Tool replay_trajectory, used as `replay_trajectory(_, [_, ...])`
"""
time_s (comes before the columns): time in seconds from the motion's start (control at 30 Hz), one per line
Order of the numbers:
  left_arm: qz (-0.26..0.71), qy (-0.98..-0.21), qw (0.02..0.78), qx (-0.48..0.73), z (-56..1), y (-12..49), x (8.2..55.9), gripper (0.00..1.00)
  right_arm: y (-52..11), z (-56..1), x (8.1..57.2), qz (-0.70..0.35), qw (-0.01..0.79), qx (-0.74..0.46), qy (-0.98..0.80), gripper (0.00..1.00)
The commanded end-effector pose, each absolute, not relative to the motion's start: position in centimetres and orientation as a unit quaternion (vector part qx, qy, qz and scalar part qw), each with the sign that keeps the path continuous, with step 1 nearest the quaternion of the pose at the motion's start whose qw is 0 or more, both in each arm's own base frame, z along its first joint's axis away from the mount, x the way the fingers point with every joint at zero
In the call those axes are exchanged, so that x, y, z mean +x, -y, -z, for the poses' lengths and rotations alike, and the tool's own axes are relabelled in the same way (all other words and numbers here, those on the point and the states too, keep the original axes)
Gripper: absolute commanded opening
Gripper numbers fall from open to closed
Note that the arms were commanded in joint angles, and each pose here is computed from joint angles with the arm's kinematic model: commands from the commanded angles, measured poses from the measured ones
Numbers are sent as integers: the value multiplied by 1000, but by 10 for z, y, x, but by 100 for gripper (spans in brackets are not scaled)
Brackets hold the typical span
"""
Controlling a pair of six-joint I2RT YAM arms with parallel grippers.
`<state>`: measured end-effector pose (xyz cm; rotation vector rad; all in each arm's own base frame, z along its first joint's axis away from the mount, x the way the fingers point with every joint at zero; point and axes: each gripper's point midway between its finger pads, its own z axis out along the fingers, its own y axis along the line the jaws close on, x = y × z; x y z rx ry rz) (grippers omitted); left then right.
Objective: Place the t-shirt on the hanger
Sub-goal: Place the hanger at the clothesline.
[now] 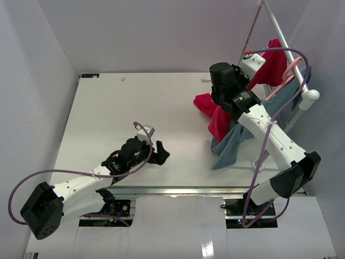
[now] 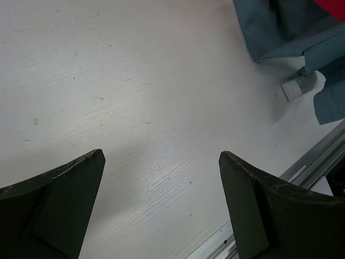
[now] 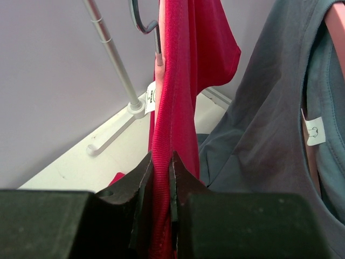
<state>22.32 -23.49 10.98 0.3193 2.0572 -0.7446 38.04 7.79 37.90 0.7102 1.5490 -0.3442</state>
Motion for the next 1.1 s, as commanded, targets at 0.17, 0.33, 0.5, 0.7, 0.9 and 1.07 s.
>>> replay_trajectory(0.17, [311,-822,457,138,-118,242,224,98,-56,-434,384,125,688,400,-592,8])
replay_trajectory(0.33, [309,-823,455,141,-116,243,223,98,-53,-438,386,140,692,395,-587,8])
replay_trajectory(0.5, [307,-825,452,142,-114,244,224,98,-40,-438,389,149,691,406,-580,8])
replay_trajectory(0.7, [304,-828,449,145,-111,245,223,98,-32,-438,392,139,693,414,-574,8])
replay_trajectory(0.9, [303,-828,448,146,-111,246,223,98,-25,-433,396,144,690,420,-572,8])
replay_trajectory(1.07, [306,-828,445,149,-110,248,222,98,-21,-425,403,143,688,421,-573,8])
